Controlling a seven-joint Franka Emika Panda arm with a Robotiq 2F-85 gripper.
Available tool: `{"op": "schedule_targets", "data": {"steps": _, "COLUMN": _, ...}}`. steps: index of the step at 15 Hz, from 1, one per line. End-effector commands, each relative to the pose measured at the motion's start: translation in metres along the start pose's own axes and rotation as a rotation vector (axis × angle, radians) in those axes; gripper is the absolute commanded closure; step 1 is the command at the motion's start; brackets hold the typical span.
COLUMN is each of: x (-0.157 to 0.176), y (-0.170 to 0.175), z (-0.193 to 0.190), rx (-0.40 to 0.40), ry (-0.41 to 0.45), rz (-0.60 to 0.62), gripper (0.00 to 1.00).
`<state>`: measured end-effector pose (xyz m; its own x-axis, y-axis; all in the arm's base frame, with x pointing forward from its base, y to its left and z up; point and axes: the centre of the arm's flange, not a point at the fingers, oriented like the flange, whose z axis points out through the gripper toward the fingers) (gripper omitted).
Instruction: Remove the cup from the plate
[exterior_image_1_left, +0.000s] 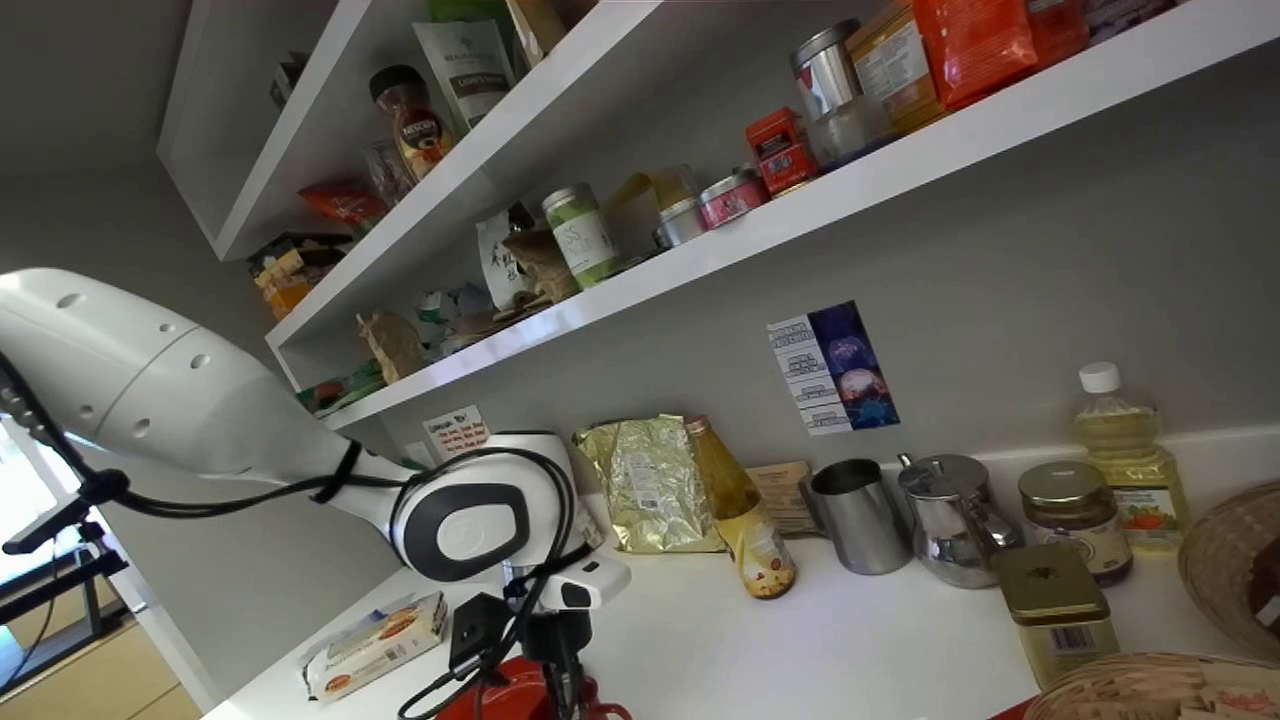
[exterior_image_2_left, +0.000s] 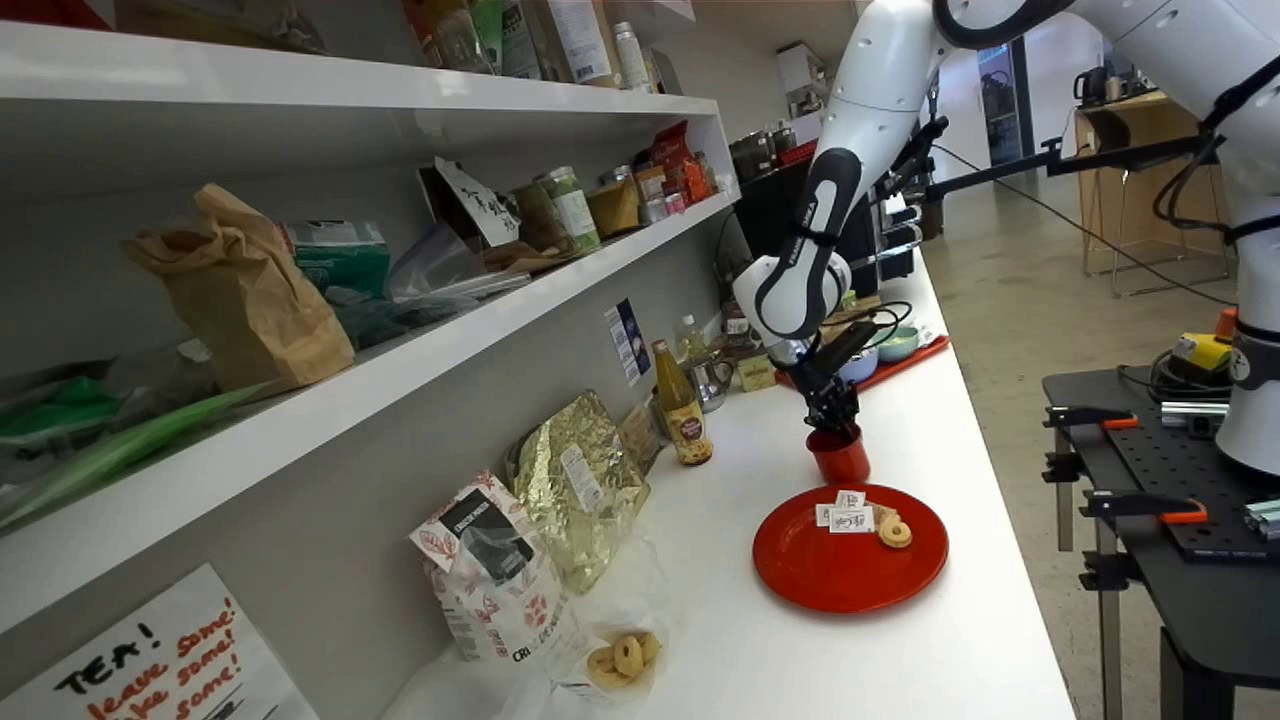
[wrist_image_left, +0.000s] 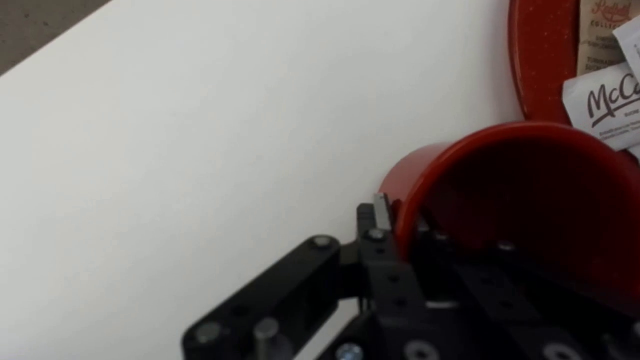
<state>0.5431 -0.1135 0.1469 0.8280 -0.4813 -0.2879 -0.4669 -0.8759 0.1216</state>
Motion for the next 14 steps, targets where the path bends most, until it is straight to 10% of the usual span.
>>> {"op": "schedule_targets", "data": {"steps": 1, "x": -0.001, "y": -0.002, "z": 0.0, "rx": -0.003, "ry": 0.001, "rz": 0.002, "gripper": 0.92}}
{"op": "schedule_targets", "data": {"steps": 4, "x": -0.001, "y": -0.001, "z": 0.001, "rx": -0.003, "ry": -0.001, "rz": 0.003, "gripper": 0.7}}
{"op": "schedule_targets", "data": {"steps": 8, "x": 0.0, "y": 0.001, "z": 0.001, "rx": -0.002, "ry": -0.001, "rz": 0.006, "gripper": 0.68}}
{"op": "schedule_targets", "data": {"steps": 9, "x": -0.002, "y": 0.002, "z": -0.002, "rx": 0.002, "ry": 0.001, "rz": 0.004, "gripper": 0.43}}
{"op": "schedule_targets", "data": {"steps": 11, "x": -0.014, "y": 0.007, "z": -0.014, "rx": 0.028, "ry": 0.02, "rz": -0.011, "gripper": 0.35}}
{"op": "schedule_targets", "data": {"steps": 12, "x": -0.001, "y": 0.001, "z": -0.002, "rx": 0.002, "ry": 0.002, "rz": 0.005, "gripper": 0.54}}
{"op": "schedule_targets", "data": {"steps": 14, "x": -0.004, "y": 0.003, "z": -0.008, "rx": 0.007, "ry": 0.01, "rz": 0.004, "gripper": 0.39}}
